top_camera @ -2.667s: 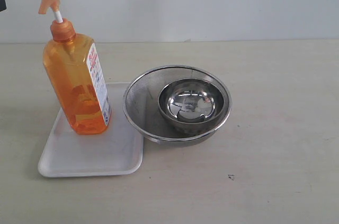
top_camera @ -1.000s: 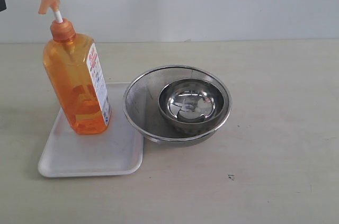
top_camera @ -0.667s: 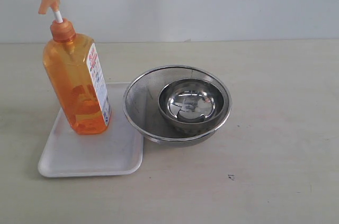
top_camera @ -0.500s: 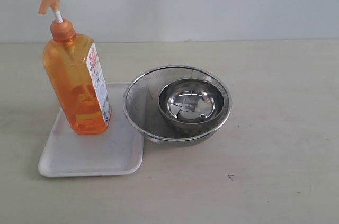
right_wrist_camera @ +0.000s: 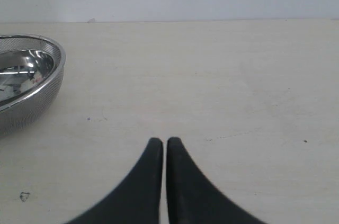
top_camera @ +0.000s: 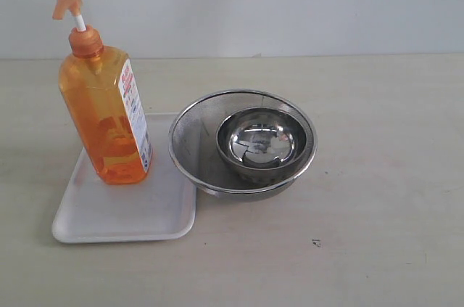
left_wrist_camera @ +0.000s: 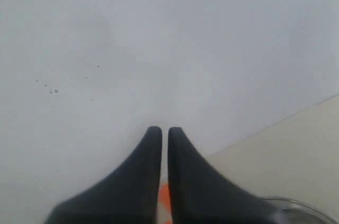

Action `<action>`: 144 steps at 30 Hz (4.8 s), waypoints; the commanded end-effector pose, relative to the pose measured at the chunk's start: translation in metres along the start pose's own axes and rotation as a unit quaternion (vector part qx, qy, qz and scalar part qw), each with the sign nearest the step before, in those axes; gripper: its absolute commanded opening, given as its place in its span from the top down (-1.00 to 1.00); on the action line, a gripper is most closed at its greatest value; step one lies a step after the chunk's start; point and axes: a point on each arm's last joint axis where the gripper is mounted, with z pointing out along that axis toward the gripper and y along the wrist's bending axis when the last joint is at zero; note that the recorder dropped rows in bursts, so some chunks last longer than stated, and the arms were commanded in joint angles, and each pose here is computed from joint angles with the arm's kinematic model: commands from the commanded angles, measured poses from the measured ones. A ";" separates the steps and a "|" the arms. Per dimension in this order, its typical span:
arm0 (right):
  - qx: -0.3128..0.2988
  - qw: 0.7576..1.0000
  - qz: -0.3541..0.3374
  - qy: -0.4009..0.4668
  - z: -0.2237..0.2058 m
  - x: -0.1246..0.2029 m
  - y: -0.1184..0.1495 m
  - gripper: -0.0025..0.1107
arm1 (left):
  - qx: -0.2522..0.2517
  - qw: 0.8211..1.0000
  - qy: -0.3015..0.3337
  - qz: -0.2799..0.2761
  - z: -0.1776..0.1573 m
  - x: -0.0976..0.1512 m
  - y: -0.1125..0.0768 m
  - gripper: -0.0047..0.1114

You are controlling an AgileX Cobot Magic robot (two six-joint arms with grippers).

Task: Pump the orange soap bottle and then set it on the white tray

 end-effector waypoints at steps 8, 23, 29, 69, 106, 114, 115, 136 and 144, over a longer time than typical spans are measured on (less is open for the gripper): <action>0.001 1.000 -0.002 -0.001 0.000 0.000 0.000 0.96 | -0.135 0.981 -0.132 0.032 -0.021 -0.035 0.009 0.84; 0.001 1.000 -0.002 -0.001 0.000 0.000 0.000 0.96 | -0.162 0.963 -0.191 0.101 -0.069 -0.025 -0.040 0.84; 0.001 1.000 -0.002 -0.001 0.000 0.000 0.000 0.96 | -0.165 0.964 -0.202 0.052 -0.082 0.010 -0.056 0.84; 0.001 1.000 -0.002 -0.004 0.000 0.000 0.000 0.96 | -0.349 0.933 -0.067 0.064 -0.097 0.107 -0.037 0.84; 0.001 1.000 -0.002 -0.001 0.000 0.000 0.000 0.96 | -0.201 0.975 -0.086 -0.028 -0.098 0.147 -0.075 0.84; 0.001 1.000 -0.002 -0.001 0.000 0.000 0.000 0.96 | -0.207 0.974 -0.075 -0.047 -0.104 0.151 -0.076 0.84; 0.001 1.000 -0.002 -0.001 0.000 0.000 0.000 0.96 | -0.212 0.973 -0.077 -0.050 -0.106 0.151 -0.076 0.84; 0.001 1.000 -0.002 -0.001 0.000 0.000 0.000 0.96 | -0.272 0.948 -0.152 -0.067 -0.119 0.142 -0.069 0.84; 0.001 1.000 -0.002 -0.001 0.000 0.000 0.000 0.96 | -0.284 0.953 -0.084 -0.067 -0.118 0.153 -0.067 0.84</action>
